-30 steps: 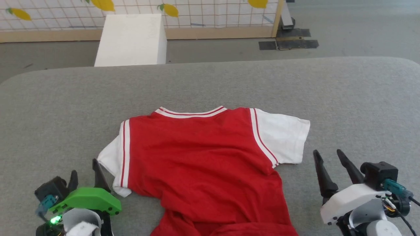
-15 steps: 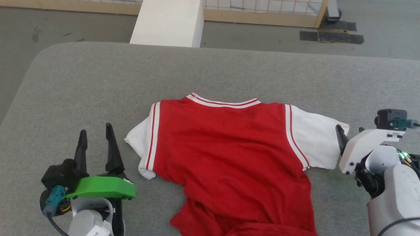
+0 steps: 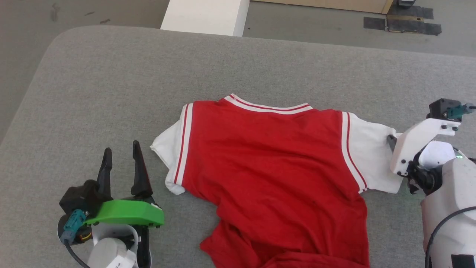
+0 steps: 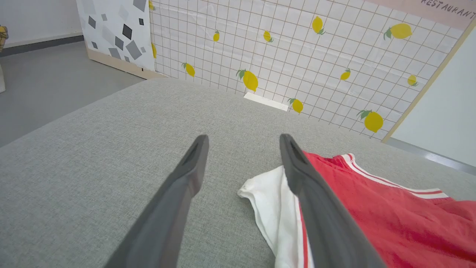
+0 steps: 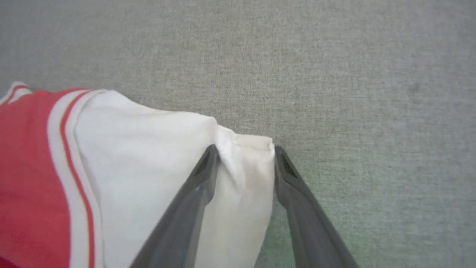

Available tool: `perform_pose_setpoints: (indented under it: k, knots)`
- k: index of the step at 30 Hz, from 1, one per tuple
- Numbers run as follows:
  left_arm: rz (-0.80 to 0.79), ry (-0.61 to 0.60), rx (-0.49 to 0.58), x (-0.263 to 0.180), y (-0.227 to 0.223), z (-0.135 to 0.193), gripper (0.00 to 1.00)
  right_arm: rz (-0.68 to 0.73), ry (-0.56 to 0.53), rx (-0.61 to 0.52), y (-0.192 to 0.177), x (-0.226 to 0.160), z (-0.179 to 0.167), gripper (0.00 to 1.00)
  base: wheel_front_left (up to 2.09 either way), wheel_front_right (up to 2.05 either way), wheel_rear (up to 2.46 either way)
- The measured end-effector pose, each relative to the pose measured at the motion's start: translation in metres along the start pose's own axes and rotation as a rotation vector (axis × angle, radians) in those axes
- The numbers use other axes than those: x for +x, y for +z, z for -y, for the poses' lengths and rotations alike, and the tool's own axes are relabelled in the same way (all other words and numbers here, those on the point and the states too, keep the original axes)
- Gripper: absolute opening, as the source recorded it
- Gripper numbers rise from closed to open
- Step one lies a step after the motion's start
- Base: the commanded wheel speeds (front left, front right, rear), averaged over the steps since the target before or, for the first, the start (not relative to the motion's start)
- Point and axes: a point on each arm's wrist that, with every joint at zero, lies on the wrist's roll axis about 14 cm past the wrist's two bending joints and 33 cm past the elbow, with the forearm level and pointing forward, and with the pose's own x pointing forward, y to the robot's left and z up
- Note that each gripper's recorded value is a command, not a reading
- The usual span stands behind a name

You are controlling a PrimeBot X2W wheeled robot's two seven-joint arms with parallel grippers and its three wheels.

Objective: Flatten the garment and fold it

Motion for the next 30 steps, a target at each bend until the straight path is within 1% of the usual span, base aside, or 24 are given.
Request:
perform_pose_setpoints:
  k: [4,6,9,12,17,24,30]
  knots:
    - [-0.011,-0.014,-0.005,0.0,-0.004,0.005,1.0,0.053,0.003,0.005,0.005,-0.006,-0.001,0.0,0.0,0.0,0.0]
    - [-0.02,-0.022,-0.005,-0.001,-0.007,0.008,1.0,0.097,-0.011,0.022,0.007,-0.013,0.005,0.0,0.0,0.0,0.0]
    - [-0.038,-0.03,-0.008,-0.003,-0.012,0.01,1.0,0.174,-0.07,0.054,0.01,-0.029,0.03,0.0,0.0,0.0,0.0]
    - [-0.068,-0.041,-0.009,-0.005,-0.022,0.014,1.0,0.223,-0.121,0.071,0.009,-0.047,0.053,0.0,0.0,0.0,0.0]
    - [-0.16,-0.073,0.003,-0.005,-0.049,0.024,1.0,0.25,-0.164,0.083,-0.001,-0.073,0.073,0.0,0.0,0.0,0.0]
    - [-0.275,-0.119,0.007,0.036,-0.059,0.046,1.0,0.271,-0.171,0.114,-0.006,-0.093,0.084,0.0,0.0,0.0,0.0]
    - [-0.464,-0.118,0.02,0.062,-0.087,0.055,1.0,0.247,-0.159,0.114,-0.014,-0.088,0.083,0.0,0.0,0.0,0.0]
